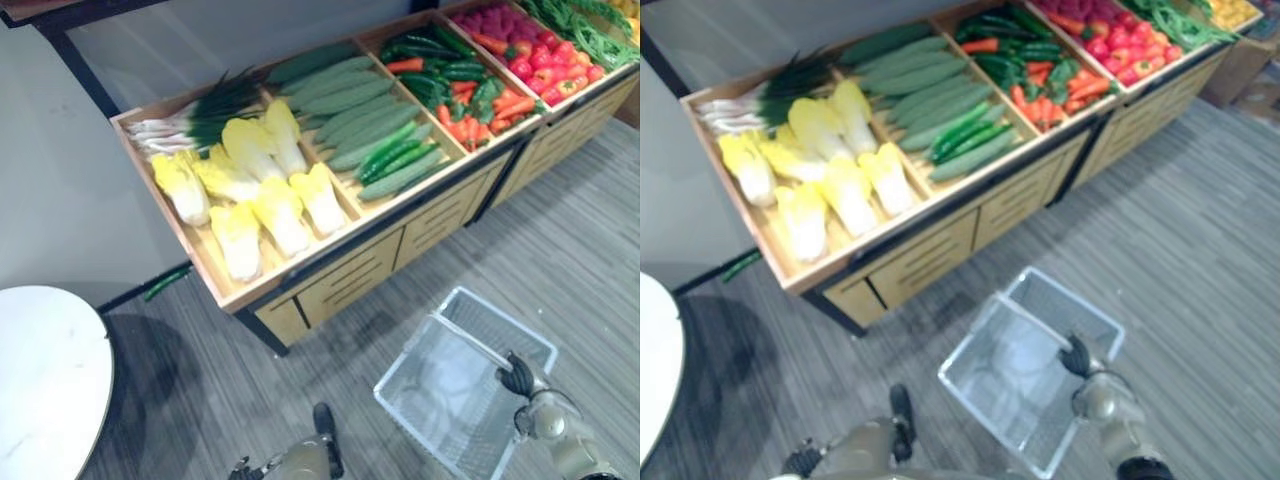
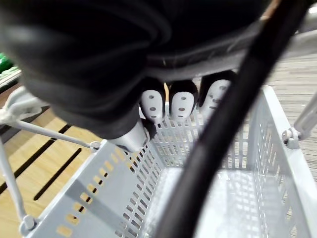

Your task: Pick vegetable in the basket

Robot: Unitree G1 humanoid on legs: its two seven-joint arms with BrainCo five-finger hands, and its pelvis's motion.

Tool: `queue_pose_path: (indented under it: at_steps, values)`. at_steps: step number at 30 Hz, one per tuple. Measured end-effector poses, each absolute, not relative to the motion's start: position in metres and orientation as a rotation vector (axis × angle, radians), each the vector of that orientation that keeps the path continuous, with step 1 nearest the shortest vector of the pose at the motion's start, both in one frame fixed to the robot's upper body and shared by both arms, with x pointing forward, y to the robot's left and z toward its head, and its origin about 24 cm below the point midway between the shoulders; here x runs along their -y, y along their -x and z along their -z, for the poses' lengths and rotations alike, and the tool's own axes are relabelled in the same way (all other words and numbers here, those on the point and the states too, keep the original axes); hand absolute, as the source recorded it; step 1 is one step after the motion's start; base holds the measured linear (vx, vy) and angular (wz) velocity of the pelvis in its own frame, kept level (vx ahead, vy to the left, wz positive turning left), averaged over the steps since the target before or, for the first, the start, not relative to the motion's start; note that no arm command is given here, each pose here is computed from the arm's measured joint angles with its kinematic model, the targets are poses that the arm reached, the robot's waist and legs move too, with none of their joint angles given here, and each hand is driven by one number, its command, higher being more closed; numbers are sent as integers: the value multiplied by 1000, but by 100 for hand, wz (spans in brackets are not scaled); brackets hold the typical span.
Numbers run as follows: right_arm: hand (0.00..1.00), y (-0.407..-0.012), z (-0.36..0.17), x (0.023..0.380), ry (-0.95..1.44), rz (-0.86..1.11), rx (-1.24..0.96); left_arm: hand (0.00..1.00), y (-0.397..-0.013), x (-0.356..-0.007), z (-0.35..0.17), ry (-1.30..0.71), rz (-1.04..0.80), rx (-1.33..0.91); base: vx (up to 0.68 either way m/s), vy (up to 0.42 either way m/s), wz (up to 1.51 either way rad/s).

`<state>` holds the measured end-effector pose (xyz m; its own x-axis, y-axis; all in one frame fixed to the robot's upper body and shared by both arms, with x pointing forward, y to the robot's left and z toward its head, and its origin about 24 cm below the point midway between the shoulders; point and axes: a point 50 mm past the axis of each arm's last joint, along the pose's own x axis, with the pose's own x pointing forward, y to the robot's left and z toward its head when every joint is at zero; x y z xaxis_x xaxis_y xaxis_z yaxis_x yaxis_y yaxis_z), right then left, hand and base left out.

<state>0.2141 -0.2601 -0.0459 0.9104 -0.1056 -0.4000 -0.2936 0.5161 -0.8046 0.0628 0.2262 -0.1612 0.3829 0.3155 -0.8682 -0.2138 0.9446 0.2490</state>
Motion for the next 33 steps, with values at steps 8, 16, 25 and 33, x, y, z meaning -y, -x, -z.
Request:
queue_pose_path:
  at_steps: [8,16,25,33]
  values:
    - [100,-223,47,237,953,-147,-378,0,-66,-231,159,-183,-276,-1126,223,95,15]
    - [100,-201,67,257,790,33,-511,0,-87,-233,155,-183,-293,-1065,188,-272,72]
    - [100,-114,105,325,543,446,-902,0,-54,-219,165,18,-487,-1145,129,-220,53]
    - [100,-55,121,335,340,711,-1065,0,-85,-244,136,50,-768,-887,-19,-20,48]
